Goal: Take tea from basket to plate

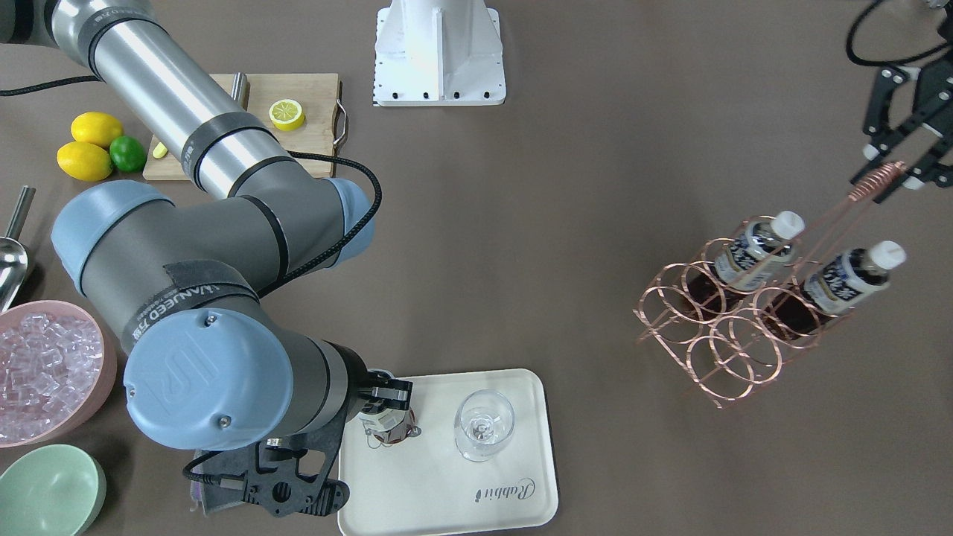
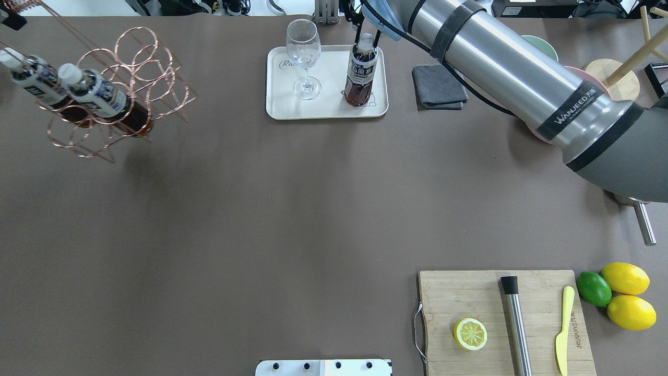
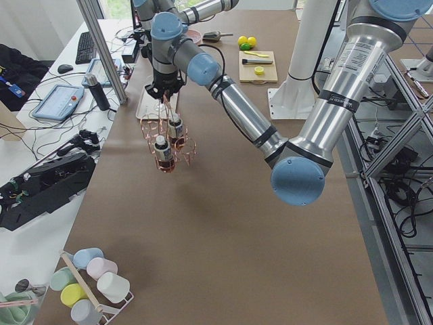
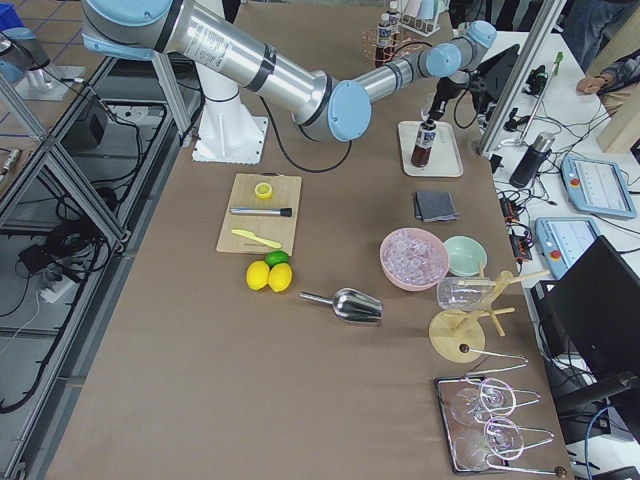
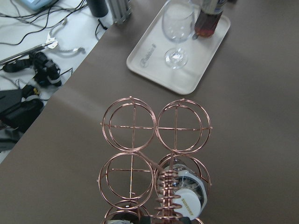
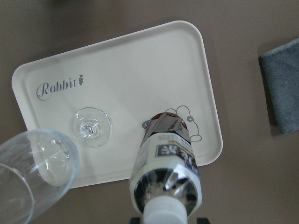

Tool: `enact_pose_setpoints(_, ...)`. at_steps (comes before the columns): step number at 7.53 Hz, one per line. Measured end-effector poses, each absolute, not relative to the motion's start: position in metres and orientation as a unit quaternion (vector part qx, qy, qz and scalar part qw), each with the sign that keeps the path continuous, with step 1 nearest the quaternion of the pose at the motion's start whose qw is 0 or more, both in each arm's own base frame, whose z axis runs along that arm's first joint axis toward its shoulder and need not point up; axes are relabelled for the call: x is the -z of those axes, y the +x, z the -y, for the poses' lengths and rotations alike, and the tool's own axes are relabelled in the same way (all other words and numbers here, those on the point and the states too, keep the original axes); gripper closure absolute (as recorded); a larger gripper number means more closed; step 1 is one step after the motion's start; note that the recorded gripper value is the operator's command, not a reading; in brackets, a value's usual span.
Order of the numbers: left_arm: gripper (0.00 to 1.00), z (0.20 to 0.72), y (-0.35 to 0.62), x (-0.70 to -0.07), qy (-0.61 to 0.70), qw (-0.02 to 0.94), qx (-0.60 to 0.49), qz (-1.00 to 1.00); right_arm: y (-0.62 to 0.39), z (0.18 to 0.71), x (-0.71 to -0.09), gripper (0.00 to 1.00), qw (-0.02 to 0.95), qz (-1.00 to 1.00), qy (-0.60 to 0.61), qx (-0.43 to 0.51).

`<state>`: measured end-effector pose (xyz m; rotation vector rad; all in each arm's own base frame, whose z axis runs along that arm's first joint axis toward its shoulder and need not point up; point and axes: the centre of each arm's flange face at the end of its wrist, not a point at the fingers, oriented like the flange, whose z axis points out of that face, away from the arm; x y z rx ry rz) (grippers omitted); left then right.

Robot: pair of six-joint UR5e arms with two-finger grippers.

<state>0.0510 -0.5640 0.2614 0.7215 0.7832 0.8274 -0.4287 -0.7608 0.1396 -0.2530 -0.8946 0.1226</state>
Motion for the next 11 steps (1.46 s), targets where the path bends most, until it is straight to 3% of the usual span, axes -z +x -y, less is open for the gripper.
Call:
enact_pose_setpoints(2,1.0,0.587,0.019,-0.308,0.32,0.794,-0.42,-0.3,-0.427,0.756,-0.127,0.01,0.89,0.438,-0.114,-0.053)
enact_pose_setpoints(6,1.0,0.618,-0.003,-0.33,0.316,0.78,-0.513,-0.166,-0.345,0.716,-0.11,0.01,0.895,0.432,-0.102,-0.039)
enact_pose_setpoints(9,1.0,0.666,-0.001,-0.344,0.313,0.782,-0.525,-0.126,-0.219,0.632,-0.212,0.01,0.904,0.422,-0.063,-0.001)
enact_pose_setpoints(11,1.0,0.688,0.003,-0.371,0.316,0.781,-0.526,-0.116,-0.107,0.58,-0.333,0.01,0.913,0.403,-0.033,0.041)
